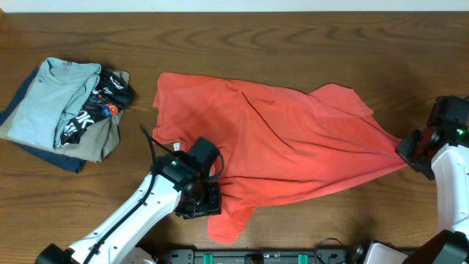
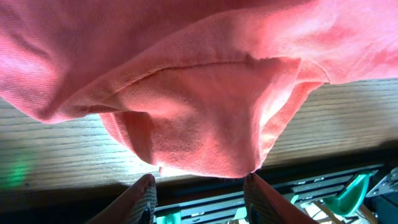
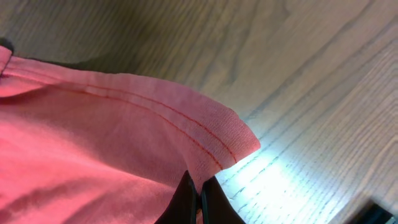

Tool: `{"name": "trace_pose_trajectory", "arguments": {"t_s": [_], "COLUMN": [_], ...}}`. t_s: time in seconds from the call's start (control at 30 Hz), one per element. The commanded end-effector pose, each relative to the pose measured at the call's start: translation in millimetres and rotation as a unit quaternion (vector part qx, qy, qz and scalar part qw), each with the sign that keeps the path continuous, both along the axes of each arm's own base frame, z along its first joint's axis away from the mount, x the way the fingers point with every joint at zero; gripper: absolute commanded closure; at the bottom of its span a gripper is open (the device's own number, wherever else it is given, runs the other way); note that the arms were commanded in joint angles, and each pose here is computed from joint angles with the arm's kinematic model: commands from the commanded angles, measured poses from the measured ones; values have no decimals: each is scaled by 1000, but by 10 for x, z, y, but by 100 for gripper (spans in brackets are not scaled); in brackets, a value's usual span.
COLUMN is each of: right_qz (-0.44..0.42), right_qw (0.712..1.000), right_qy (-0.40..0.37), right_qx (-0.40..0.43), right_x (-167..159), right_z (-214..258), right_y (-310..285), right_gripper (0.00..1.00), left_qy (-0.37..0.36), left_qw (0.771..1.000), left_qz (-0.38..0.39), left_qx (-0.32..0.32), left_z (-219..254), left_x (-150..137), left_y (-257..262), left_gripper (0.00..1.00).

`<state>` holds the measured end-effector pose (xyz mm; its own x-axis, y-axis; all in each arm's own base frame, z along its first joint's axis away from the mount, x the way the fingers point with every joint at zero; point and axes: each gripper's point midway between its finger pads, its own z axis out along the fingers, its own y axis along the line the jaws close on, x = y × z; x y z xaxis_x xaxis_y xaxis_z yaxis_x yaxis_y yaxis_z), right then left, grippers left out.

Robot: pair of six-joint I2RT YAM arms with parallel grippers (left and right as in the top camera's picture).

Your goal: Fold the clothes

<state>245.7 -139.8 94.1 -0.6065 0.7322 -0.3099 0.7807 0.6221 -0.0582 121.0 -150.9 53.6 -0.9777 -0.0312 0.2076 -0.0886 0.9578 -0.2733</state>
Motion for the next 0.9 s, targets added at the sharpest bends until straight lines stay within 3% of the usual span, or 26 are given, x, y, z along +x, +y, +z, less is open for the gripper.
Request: {"name": "trace_pose_trajectory", "arguments": {"t_s": [0.0, 0.33, 0.67, 0.87], "right_qz": [-8, -8, -8, -9], "right_qw": [1000, 1000, 1000, 1000], "right_qy": [4, 2, 2, 2], "right_qx": [-17, -16, -16, -16], "right_x": [-33, -27, -24, -25], "right_z": [41, 41, 41, 41], "right_y": [-98, -94, -94, -95], "right_gripper": [99, 99, 99, 99], "left_qy": [2, 6, -23, -4], "left_qw": [1000, 1000, 994, 995], "left_qz": [15, 13, 41, 39], "left_qx": [-5, 3, 99, 96], "left_z": [37, -3, -189, -400], "left_x": [11, -93, -25, 32], "left_y": [-29, -129, 23, -105], "left_gripper": [50, 50, 50, 49]}}
